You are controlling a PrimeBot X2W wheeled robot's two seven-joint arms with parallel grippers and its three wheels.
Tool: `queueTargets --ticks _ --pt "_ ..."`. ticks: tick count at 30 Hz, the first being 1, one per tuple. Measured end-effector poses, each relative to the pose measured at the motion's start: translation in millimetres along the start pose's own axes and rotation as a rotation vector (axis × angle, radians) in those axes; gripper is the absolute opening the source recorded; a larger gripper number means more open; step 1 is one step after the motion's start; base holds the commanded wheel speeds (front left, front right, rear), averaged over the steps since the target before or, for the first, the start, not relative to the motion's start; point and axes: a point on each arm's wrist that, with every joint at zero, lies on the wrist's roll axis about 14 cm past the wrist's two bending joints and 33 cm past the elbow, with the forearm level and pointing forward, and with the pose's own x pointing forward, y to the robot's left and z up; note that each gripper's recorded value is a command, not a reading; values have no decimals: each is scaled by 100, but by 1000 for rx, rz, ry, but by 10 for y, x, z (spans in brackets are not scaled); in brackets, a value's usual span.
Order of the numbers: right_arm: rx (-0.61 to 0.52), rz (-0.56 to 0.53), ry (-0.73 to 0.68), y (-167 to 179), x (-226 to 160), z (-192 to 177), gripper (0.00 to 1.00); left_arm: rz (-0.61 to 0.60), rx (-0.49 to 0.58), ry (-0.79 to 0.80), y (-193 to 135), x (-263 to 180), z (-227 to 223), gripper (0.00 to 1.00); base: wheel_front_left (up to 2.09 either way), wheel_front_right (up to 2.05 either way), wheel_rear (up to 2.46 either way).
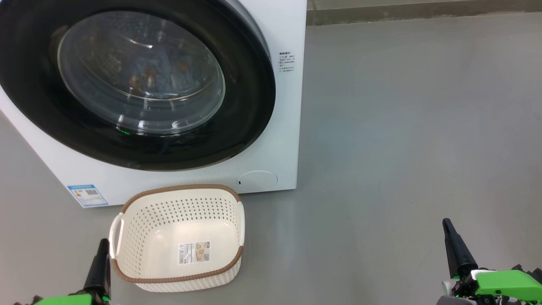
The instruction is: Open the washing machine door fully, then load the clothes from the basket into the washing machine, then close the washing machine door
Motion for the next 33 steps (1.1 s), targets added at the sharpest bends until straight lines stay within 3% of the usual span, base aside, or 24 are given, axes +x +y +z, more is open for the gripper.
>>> queueTargets --ticks 33 --pt "1 0 -3 0 -1 8 0 0 0 0 0 0 0 0 0 0 0"
